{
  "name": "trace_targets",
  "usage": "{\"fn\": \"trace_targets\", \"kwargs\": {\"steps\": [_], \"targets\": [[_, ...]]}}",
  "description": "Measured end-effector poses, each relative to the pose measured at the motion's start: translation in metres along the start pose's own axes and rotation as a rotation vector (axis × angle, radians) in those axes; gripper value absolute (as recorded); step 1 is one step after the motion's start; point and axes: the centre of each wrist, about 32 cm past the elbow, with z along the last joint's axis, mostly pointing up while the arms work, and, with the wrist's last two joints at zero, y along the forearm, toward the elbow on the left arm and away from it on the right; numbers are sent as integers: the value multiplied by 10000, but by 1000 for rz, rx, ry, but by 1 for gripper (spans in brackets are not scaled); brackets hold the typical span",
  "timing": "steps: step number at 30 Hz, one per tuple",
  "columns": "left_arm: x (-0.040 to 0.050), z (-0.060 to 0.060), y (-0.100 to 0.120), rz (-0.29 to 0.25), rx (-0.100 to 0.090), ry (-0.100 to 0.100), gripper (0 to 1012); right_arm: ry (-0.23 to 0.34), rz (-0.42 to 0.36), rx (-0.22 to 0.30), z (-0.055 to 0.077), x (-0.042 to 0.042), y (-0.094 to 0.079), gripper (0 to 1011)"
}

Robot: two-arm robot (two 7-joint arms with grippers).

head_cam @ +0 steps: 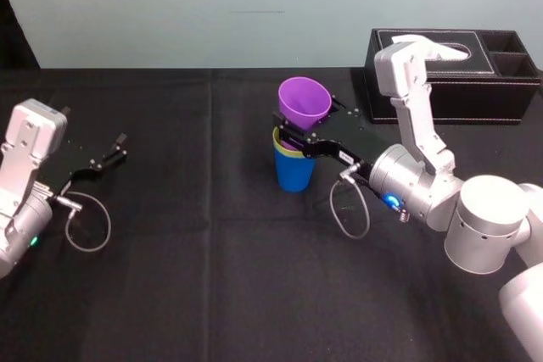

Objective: Stack the three plastic cups sequentially using one hand.

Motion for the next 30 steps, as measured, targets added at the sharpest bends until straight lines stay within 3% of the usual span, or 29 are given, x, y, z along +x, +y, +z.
{"fn": "trace_targets", "kwargs": {"steps": [30], "targets": [[0,0,0,0,0,0,1011,2,11,-37,-79,36,61,726]]}}
